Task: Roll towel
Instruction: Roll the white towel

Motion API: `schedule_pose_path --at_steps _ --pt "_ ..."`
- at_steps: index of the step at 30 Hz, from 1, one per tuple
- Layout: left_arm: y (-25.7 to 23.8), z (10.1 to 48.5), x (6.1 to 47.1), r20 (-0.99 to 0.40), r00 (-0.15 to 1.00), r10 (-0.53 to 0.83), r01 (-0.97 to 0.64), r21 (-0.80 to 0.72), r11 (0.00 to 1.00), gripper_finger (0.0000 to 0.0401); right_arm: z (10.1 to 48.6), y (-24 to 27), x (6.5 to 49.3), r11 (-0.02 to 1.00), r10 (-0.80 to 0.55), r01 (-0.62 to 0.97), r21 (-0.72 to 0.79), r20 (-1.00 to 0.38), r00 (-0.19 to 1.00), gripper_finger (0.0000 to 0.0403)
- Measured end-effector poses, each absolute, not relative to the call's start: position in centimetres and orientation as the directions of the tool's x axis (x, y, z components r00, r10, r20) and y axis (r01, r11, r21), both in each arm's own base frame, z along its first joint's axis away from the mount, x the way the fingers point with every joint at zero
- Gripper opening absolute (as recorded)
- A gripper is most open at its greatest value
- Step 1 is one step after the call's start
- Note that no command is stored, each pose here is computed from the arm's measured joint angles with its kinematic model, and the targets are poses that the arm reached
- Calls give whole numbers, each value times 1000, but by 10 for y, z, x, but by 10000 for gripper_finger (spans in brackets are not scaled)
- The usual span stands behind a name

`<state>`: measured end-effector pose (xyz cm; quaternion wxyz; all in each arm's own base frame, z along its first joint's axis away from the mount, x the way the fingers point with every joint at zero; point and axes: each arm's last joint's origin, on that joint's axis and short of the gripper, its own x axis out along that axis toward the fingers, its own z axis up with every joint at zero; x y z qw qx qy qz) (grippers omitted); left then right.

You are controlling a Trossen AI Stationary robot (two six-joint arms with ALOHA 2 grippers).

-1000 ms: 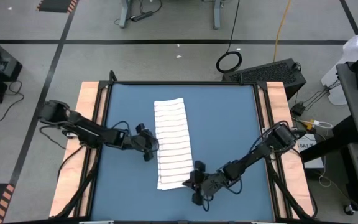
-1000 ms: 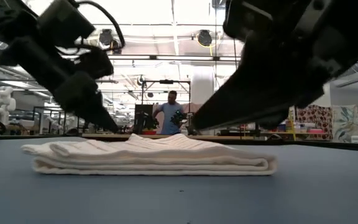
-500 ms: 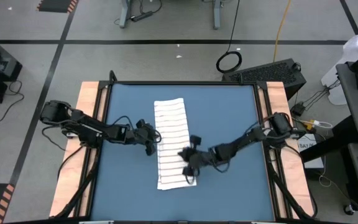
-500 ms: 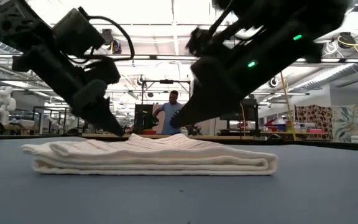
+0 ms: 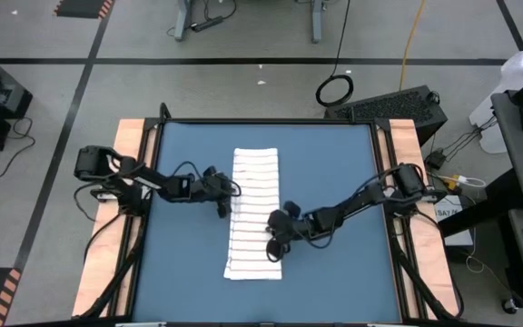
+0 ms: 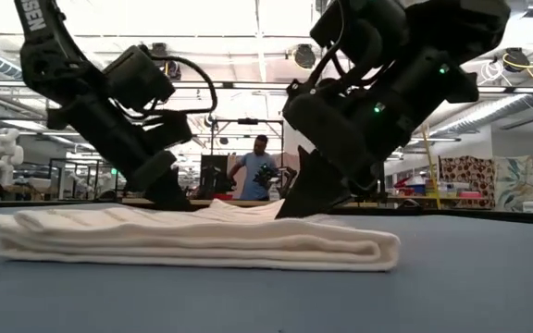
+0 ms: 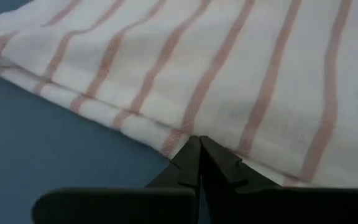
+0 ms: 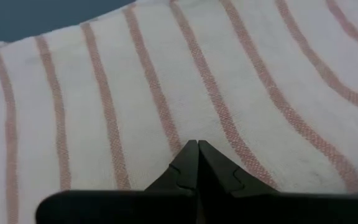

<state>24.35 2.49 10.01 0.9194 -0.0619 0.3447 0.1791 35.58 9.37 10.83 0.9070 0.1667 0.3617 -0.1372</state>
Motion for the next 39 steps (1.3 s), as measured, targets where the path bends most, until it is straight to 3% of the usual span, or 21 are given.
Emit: schedule_pose_path --at_steps 5,9,14,22,27,35,39 --pt "28 108 248 -619 740 264 -323 17 946 13 111 97 355 891 -204 420 173 -673 711 0" --pt "25 123 251 -575 796 188 -248 -27 968 13 129 99 352 930 -208 352 108 -636 743 0" --pt "-3 142 250 -514 857 35 -88 -80 993 13 149 129 341 986 -81 154 68 -610 788 0" --pt "-83 152 239 -423 880 -218 207 -72 976 20 150 197 307 993 71 -3 115 -601 796 3" --pt "-120 154 223 -399 883 -249 240 -72 968 74 144 224 291 998 29 7 61 -557 830 39" --pt "-165 155 200 -319 895 -312 287 -125 950 216 104 245 297 994 48 5 113 -465 884 130" --pt "-187 152 201 -314 899 -306 284 -116 952 249 93 249 300 993 47 6 121 -426 903 167"
